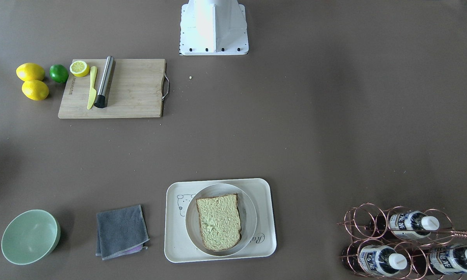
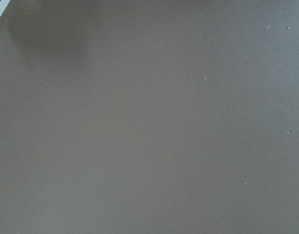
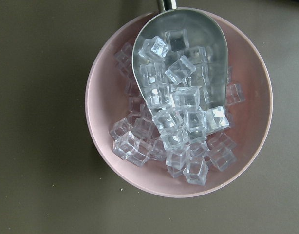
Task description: Make sandwich and place on tray
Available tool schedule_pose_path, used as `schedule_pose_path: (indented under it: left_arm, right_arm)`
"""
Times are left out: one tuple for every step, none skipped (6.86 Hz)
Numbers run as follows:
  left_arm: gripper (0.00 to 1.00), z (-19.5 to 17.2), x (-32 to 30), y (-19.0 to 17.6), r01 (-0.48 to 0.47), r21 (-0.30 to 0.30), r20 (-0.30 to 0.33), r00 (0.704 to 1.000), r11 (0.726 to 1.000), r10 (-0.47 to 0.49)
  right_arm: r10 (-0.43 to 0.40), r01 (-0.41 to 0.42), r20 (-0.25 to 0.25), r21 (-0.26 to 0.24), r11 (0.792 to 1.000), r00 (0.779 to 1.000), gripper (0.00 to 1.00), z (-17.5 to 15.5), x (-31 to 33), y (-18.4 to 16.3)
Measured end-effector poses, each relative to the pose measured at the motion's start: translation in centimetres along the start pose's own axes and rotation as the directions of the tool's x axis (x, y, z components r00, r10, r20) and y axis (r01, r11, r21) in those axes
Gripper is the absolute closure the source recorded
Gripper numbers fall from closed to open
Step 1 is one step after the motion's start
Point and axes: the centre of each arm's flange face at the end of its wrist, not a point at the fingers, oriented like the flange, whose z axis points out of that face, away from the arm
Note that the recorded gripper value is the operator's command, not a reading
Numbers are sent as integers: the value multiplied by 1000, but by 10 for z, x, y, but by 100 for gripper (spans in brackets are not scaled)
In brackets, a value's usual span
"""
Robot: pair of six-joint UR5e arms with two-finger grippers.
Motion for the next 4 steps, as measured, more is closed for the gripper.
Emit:
schedule_pose_path:
  left_arm:
    - [3, -4, 2, -4, -6, 8, 5, 1000, 1000, 6]
    - [3, -10, 1, -8, -9, 19, 19, 1000, 1000, 9]
    - [3, -17, -1, -9, -6, 31, 32, 999, 1000, 5]
    - [3, -20, -4, -9, -2, 36, 41, 999, 999, 0]
  right_arm:
    - [-1, 1, 0, 0, 1000, 1000, 0, 0, -1, 0]
    - [-2, 2, -1, 0, 1000, 1000, 0, 0, -1, 0]
    - [-2, 2, -1, 0, 1000, 1000, 0, 0, -1, 0]
    - [-4, 4, -2, 1, 1000, 1000, 0, -1, -2, 0]
